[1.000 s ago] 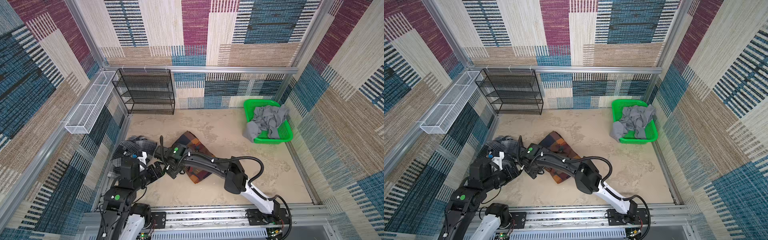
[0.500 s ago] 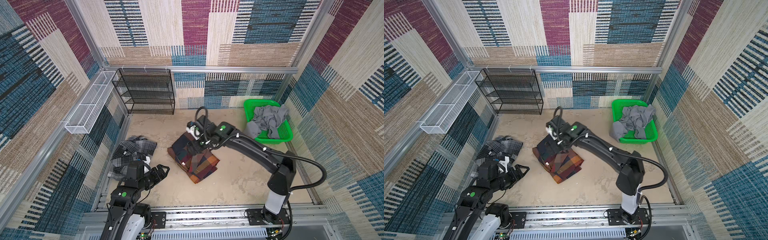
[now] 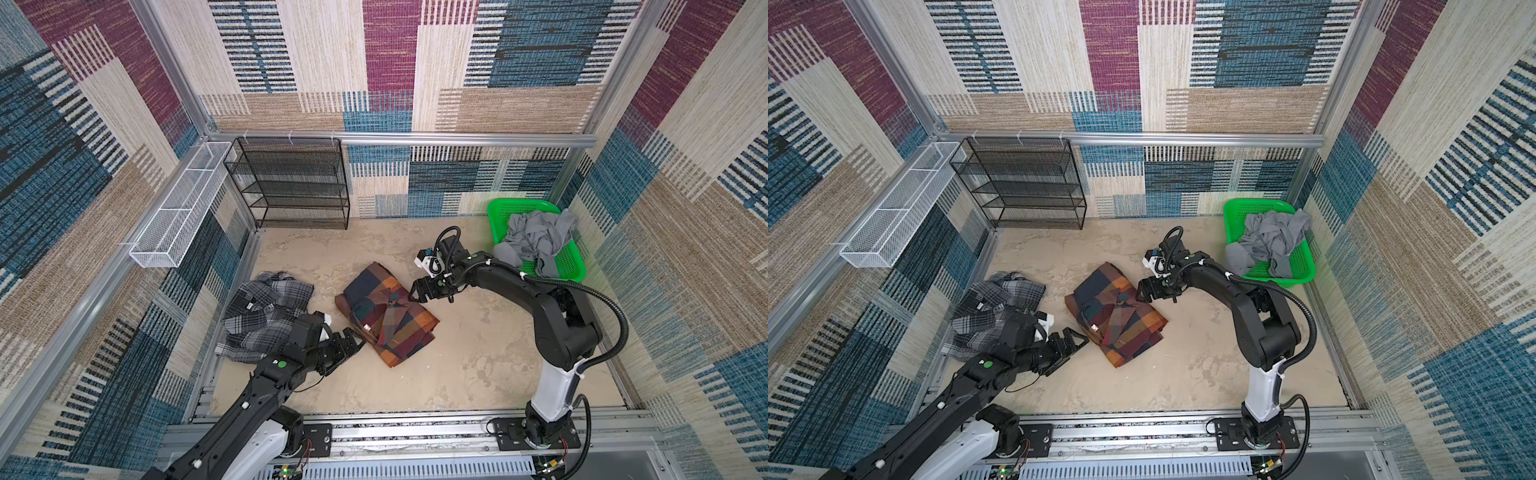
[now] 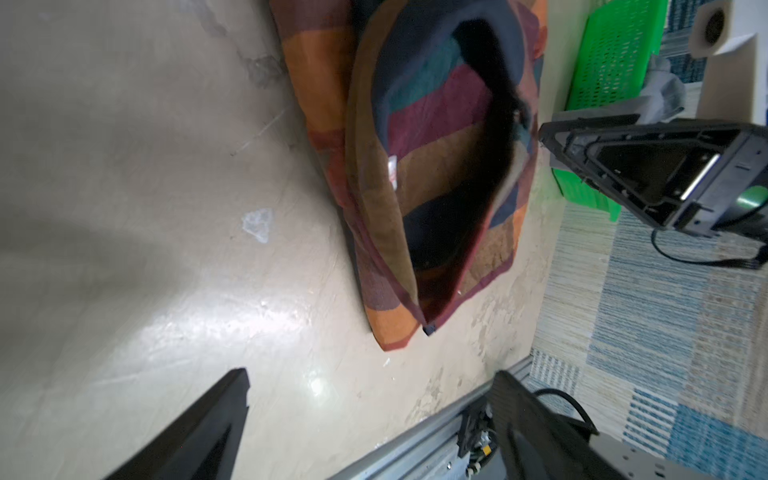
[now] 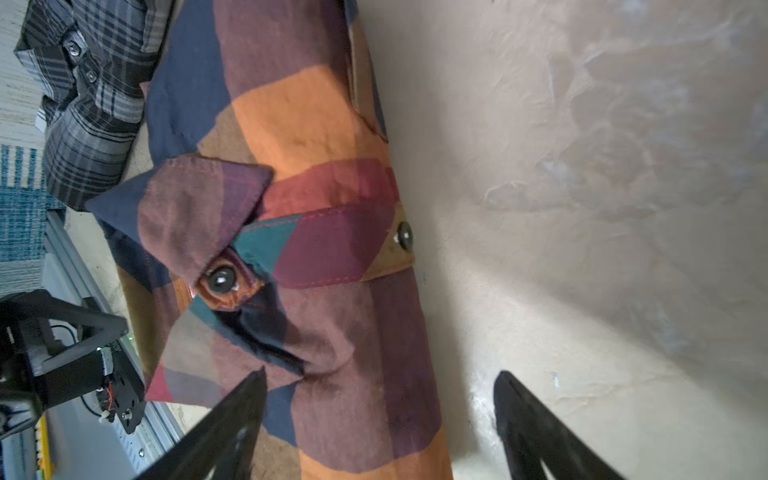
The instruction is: Fold and stack the long sleeve shirts
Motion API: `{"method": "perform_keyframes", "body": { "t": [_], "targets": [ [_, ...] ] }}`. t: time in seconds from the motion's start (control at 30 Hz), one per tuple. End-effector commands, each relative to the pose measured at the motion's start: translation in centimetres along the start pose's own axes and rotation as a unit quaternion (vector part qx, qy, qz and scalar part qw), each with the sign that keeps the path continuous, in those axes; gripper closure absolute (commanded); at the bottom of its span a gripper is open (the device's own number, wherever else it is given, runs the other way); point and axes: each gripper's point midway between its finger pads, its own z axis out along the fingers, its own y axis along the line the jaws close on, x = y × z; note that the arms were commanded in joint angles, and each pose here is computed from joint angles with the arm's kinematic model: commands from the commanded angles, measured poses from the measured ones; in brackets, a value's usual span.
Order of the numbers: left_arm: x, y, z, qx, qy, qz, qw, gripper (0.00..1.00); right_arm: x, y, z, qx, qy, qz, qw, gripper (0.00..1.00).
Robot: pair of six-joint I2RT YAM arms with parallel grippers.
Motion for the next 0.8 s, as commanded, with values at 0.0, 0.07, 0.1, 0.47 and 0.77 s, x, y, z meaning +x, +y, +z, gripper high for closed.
{"method": "perform_keyframes", "body": {
  "t": [0.0, 0.07, 0.1, 0.47, 0.77],
  "targets": [
    [-1.9, -1.1, 1.0, 0.010, -0.035, 0.011, 0.999, 0.08, -1.4, 2.0, 0.7, -0.074, -0.031, -0.044, 0.996, 0.14],
    [-2.3, -0.9, 1.6, -0.001, -0.039, 0.017, 0.999, 0.09, -1.3, 1.8, 1.4, -0.079, -0.028, -0.042, 0.996, 0.17],
    [-2.6, -0.9, 1.9, -0.003, -0.041, 0.021, 0.999, 0.11, -1.3, 1.7, 1.9, -0.083, -0.024, -0.040, 0.995, 0.18],
    [-4.4, -1.9, 4.6, 0.013, -0.053, 0.045, 0.997, 0.27, 1.2, 2.5, 3.1, -0.093, -0.016, -0.003, 0.996, 0.42],
    [-4.8, -0.4, 3.8, 0.003, -0.077, 0.075, 0.994, 0.45, 7.5, 6.9, 3.5, -0.066, 0.006, 0.016, 0.998, 0.26]
  ]
}}
